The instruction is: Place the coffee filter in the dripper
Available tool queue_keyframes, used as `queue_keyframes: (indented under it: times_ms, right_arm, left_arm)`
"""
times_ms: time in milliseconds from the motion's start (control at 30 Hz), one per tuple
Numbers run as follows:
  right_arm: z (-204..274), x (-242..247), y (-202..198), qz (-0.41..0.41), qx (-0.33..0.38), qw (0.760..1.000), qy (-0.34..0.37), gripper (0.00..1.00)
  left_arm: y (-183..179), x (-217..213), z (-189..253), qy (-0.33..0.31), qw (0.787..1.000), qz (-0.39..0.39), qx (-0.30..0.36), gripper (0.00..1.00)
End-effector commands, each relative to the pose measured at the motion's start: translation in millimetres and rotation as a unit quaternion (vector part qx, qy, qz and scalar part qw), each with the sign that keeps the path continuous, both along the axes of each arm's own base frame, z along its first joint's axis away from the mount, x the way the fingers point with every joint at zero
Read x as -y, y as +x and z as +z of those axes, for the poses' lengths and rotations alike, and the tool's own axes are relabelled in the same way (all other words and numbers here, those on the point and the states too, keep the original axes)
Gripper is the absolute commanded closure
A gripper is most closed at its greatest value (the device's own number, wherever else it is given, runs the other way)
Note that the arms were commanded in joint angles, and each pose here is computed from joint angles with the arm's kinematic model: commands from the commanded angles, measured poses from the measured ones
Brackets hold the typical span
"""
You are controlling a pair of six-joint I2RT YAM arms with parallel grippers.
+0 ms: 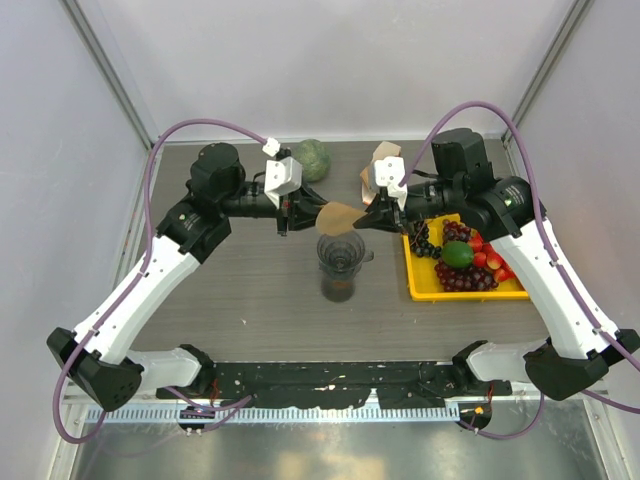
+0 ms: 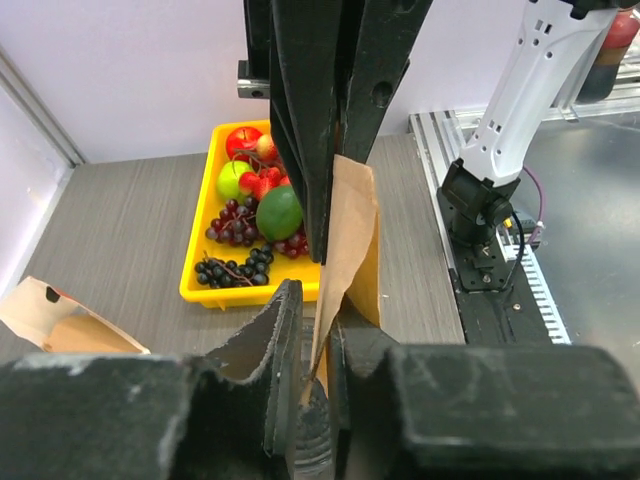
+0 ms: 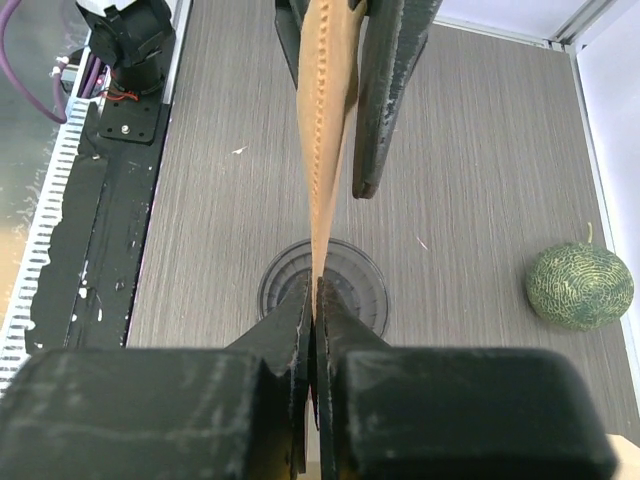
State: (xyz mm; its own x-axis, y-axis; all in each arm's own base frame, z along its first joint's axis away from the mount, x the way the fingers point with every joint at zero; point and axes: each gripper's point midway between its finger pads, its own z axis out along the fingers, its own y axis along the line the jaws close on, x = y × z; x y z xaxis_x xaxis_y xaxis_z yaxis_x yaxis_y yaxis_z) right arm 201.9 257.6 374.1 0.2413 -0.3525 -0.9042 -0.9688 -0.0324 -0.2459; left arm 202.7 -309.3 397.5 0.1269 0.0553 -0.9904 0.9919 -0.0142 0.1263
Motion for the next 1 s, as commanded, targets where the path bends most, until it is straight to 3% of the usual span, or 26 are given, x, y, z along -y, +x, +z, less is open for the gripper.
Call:
queue_keyframes:
  times_ms: [0, 33, 100, 200, 233, 333, 400, 433, 467, 500, 567, 833, 967]
  right_arm:
    - [24, -2, -6, 0.005, 0.016, 0.999, 0.030, 0.90]
    - [24, -1, -4, -0.003, 0.018, 0.999, 0.027, 0.79]
    - [23, 4, -1, -0.011, 0.022, 1.000, 0.018, 0.65]
    - [11, 12, -2, -0.017, 0.009, 1.000, -0.013, 0.59]
    - [8, 14, -3, -0.014, 0.009, 1.000, -0.023, 0.62]
    - [8, 12, -3, -0.005, 0.009, 1.000, -0.022, 0.85]
    - [11, 9, -2, -0.003, 0.007, 1.000, -0.011, 0.95]
    - [13, 7, -1, -0.004, 0.003, 1.000, -0.005, 0.95]
    - [14, 6, 0, -0.004, 0.001, 1.000, -0.003, 0.95]
    - [16, 5, -1, -0.002, -0.002, 1.000, 0.001, 0.95]
    - [18, 3, 0, -0.004, -0.006, 1.000, 0.005, 0.95]
    - [19, -1, -4, 0.003, -0.038, 0.999, 0.015, 0.95]
    - [21, -3, -4, 0.007, -0.043, 0.999, 0.018, 0.95]
  left_arm:
    - [-7, 4, 22, -0.031, 0.999, -0.023, 0.006, 0.90]
    - [-7, 3, 22, -0.029, 0.999, -0.022, 0.003, 0.98]
    - [-5, 1, 21, -0.022, 1.000, -0.013, 0.000, 1.00]
    - [-5, -2, 17, -0.008, 1.000, -0.014, -0.007, 1.00]
    - [-6, -3, 15, 0.000, 1.000, -0.015, -0.012, 1.00]
    - [-8, -2, 16, 0.004, 1.000, -0.022, -0.021, 1.00]
    - [-4, -1, 16, 0.006, 0.999, -0.015, -0.027, 1.00]
    - [-2, 0, 16, 0.006, 1.000, -0.009, -0.029, 0.98]
    - [-2, 0, 16, 0.006, 1.000, -0.009, -0.028, 0.89]
    - [-3, 1, 14, 0.007, 1.000, -0.010, -0.028, 0.75]
    - [-6, 1, 14, 0.005, 1.000, -0.011, -0.022, 0.64]
    - [-5, 5, 8, 0.008, 1.000, -0.007, -0.003, 0.58]
    - [3, 6, 7, 0.011, 1.000, 0.008, -0.010, 0.66]
